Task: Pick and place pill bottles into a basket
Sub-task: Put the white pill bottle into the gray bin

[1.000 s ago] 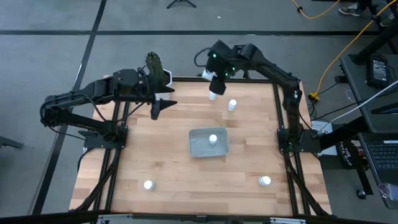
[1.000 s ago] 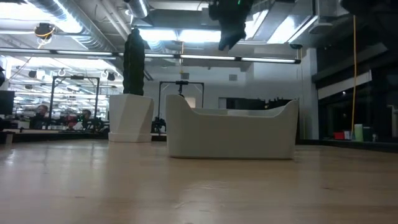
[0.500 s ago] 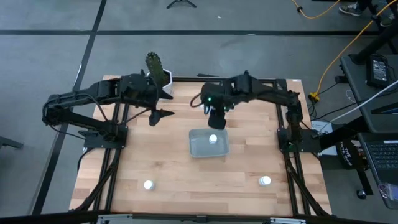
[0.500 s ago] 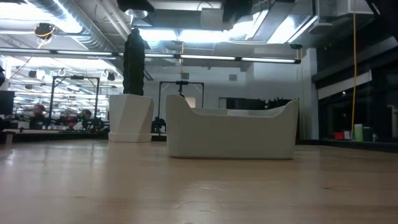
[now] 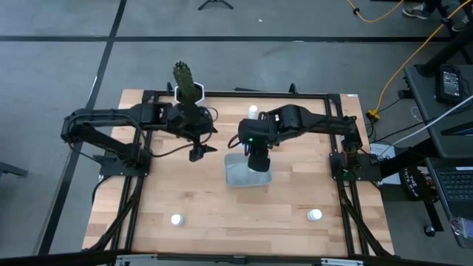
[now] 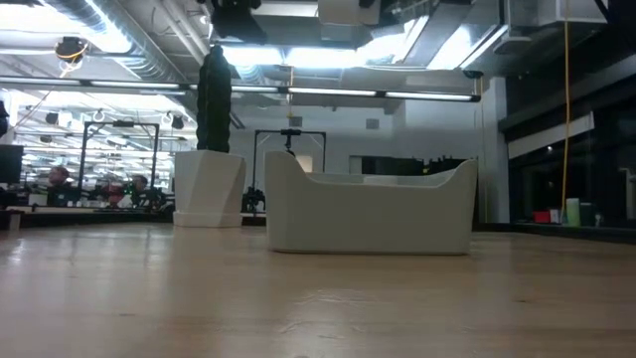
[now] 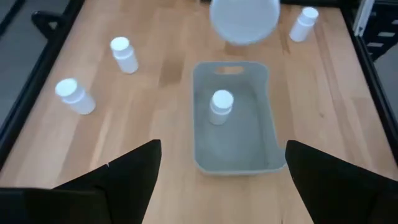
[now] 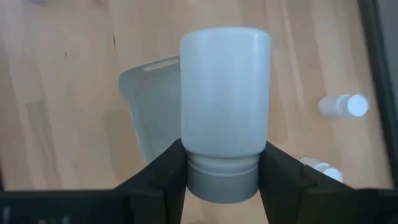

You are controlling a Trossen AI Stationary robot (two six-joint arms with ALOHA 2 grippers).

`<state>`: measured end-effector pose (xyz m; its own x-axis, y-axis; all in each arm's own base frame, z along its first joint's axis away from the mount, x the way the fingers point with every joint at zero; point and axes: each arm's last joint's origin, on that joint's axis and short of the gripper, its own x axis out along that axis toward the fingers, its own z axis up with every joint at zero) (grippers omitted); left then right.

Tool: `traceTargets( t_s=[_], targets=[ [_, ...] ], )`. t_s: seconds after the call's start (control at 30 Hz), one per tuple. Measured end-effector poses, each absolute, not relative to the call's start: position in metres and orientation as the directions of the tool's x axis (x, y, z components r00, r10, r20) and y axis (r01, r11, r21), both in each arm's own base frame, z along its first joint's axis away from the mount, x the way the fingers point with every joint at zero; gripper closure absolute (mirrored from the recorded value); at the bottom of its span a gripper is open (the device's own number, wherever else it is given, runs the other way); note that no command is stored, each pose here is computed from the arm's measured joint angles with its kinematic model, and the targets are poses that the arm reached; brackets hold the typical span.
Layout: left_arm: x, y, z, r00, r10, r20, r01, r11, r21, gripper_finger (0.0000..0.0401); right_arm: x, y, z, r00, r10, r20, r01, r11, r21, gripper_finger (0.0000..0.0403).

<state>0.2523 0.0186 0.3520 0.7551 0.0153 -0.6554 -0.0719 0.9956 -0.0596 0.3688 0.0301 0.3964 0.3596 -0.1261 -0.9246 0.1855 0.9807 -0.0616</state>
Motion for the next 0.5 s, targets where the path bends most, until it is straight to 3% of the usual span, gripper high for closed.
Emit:
traceTargets(
  t_s=[0.3, 0.5],
  targets=[
    [0.263, 0.017, 0.356, 0.808, 0.087, -0.583, -0.156, 0.985, -0.070, 0.0065, 0.369, 0.030, 0.398, 0.367, -0.249, -0.896, 0.028, 0.966, -0.257, 0.0251],
    [0.264, 0.019, 0.358, 0.808, 0.181, -0.561, -0.259, 0.964, -0.063, 0.0065, 0.359, 0.012, 0.418, 0.434, -0.365, -0.824, 0.128, 0.930, -0.345, 0.0251]
  ],
)
